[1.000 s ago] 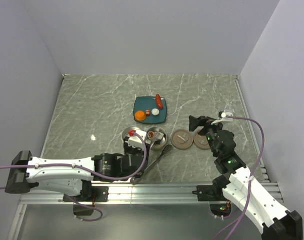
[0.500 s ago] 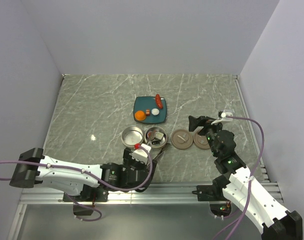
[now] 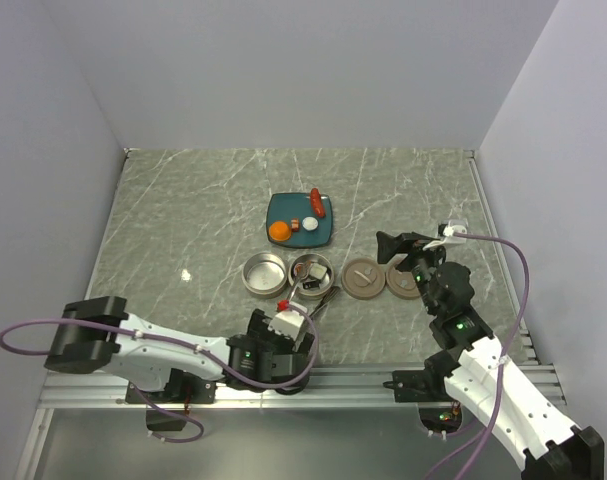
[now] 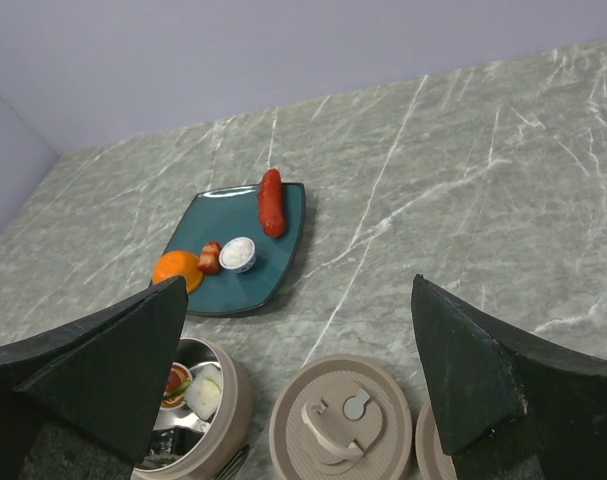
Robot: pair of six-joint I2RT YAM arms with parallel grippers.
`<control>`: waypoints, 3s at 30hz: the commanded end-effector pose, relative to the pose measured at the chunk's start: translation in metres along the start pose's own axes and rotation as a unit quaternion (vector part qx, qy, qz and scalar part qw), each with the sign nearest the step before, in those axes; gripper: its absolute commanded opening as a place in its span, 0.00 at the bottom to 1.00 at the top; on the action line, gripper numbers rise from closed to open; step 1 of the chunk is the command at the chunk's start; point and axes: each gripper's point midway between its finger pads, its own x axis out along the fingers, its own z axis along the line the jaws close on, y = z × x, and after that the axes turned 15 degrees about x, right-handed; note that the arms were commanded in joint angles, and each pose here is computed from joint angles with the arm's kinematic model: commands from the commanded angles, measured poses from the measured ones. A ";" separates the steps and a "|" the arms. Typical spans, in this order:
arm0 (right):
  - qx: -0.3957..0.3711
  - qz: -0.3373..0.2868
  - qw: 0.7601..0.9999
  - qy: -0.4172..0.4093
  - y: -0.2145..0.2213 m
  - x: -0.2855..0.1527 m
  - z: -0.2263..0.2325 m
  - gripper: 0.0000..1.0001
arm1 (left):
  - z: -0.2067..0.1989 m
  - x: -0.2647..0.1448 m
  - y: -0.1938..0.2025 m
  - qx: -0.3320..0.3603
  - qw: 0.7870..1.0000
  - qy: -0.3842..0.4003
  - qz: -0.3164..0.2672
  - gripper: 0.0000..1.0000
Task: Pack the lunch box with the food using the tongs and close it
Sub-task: Grab the clamp with the left arm, then pick up the food using the clamp
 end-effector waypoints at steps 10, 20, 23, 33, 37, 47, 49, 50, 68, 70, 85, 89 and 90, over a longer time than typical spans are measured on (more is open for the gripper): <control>0.008 -0.009 1.000 -0.019 -0.006 -0.002 0.007 1.00 | -0.018 0.016 0.023 0.029 0.998 -0.027 0.048 0.99; 0.009 -0.010 1.000 -0.022 -0.007 -0.004 0.008 1.00 | -0.012 0.028 0.038 0.045 0.994 -0.075 0.067 0.89; 0.009 -0.011 1.000 -0.022 -0.007 -0.005 0.008 1.00 | -0.009 0.030 0.039 0.042 0.993 -0.084 0.068 0.81; 0.010 -0.012 1.000 -0.022 -0.007 -0.006 0.007 1.00 | 0.000 0.032 0.034 0.055 0.989 -0.126 0.055 0.43; 0.009 -0.013 1.000 -0.023 -0.009 -0.005 0.008 1.00 | 0.002 0.021 0.020 0.042 0.990 -0.128 0.035 0.40; 0.011 -0.011 0.999 -0.029 -0.009 -0.006 0.012 1.00 | -0.012 -0.005 -0.011 0.006 0.999 -0.041 -0.026 0.40; 0.011 -0.011 0.999 -0.031 -0.010 -0.007 0.013 1.00 | -0.013 -0.010 -0.019 0.005 0.999 -0.027 -0.038 0.40; 0.012 -0.010 0.999 -0.034 -0.009 -0.007 0.013 1.00 | -0.015 -0.013 -0.024 0.000 0.999 -0.021 -0.044 0.40; 0.023 0.021 0.994 -0.104 0.001 -0.001 0.042 0.99 | 0.011 -0.024 -0.128 -0.064 0.979 0.025 -0.192 0.40; 0.024 0.019 0.994 -0.106 -0.002 0.001 0.045 1.00 | 0.030 -0.012 -0.146 -0.092 0.974 0.012 -0.209 0.40; 0.007 0.034 0.995 -0.097 0.008 0.011 0.040 0.99 | 0.094 0.071 -0.215 -0.151 0.966 0.044 -0.203 0.39; 0.005 0.032 0.995 -0.098 0.007 0.010 0.040 0.99 | 0.103 0.095 -0.224 -0.174 0.966 0.058 -0.183 0.39; 0.004 0.031 0.995 -0.099 0.006 0.009 0.040 0.99 | 0.102 0.102 -0.221 -0.178 0.967 0.058 -0.175 0.39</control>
